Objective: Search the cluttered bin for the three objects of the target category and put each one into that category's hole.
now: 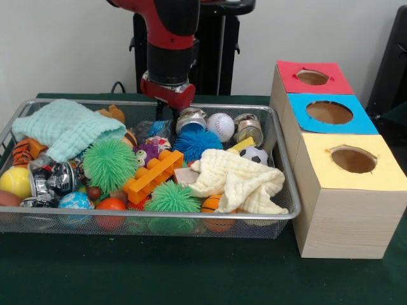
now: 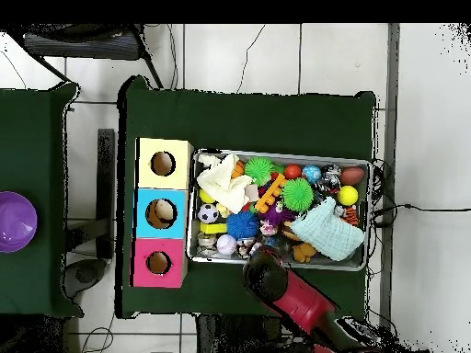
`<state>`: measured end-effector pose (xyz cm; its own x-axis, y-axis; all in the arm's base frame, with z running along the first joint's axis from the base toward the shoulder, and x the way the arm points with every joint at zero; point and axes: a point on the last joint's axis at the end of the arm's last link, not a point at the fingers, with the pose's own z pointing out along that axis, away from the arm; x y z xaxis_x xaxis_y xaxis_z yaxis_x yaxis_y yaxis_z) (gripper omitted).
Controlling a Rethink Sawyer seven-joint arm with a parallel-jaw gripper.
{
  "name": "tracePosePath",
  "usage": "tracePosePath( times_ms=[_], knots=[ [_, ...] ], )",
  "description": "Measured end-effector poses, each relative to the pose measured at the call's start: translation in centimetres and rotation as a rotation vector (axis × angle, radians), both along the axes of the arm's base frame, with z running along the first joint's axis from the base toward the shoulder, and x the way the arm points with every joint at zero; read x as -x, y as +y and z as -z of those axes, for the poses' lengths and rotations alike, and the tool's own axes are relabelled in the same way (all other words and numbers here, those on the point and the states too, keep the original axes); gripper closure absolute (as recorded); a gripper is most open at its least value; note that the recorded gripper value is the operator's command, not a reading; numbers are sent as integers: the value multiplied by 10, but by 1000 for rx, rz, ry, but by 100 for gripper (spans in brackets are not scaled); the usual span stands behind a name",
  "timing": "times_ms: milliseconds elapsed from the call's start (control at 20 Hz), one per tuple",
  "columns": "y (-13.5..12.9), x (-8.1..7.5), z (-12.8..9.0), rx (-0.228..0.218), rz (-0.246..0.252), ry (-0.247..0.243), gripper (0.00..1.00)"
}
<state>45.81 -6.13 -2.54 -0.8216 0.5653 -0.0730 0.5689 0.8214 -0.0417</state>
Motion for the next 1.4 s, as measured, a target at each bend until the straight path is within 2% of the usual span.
tracePosePath(
  times_ms=[100, 150, 350, 450, 700, 850, 1150, 1400],
  knots=[
    [5, -1, -12, -2, -6, -14, 100],
    [9, -3, -25, 1, -13, -30, 100],
    [16, -6, -47, 13, -30, -58, 100],
    [22, -10, -65, 26, -46, -88, 100],
    [27, -19, -89, 46, -64, -135, 100],
    [25, -25, -103, 57, -65, -164, 100],
    [26, -31, -112, 65, -71, -188, 100],
    [41, -40, -127, 68, -97, -214, 100]
  ],
)
